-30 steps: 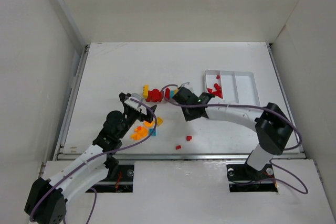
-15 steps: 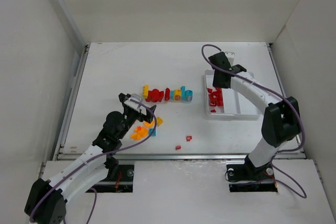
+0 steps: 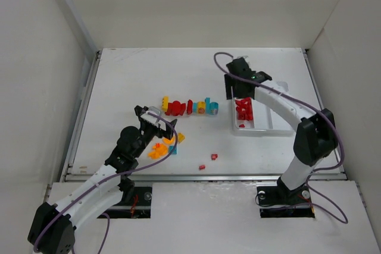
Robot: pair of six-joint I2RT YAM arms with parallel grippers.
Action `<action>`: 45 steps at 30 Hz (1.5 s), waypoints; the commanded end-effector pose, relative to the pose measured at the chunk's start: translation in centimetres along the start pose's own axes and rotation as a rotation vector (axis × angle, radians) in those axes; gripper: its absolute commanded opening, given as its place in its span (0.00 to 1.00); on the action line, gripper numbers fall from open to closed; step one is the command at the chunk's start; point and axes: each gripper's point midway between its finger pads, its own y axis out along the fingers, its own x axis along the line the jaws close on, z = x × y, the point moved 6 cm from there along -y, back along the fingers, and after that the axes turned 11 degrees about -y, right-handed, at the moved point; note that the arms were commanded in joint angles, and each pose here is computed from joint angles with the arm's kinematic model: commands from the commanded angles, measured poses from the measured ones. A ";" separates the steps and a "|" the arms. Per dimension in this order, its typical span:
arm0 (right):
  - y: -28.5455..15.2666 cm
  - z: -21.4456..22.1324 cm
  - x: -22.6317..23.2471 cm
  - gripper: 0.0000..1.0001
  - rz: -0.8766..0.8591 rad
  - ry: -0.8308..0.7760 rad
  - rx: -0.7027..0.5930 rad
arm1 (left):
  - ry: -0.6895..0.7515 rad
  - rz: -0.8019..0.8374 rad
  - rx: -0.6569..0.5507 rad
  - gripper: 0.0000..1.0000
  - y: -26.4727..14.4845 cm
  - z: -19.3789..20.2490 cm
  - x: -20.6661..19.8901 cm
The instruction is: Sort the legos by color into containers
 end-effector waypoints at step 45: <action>-4.9 15.9 17.5 0.05 -0.328 -0.447 0.137 | -0.001 -0.027 -0.074 1.00 0.1 -1.2 0.3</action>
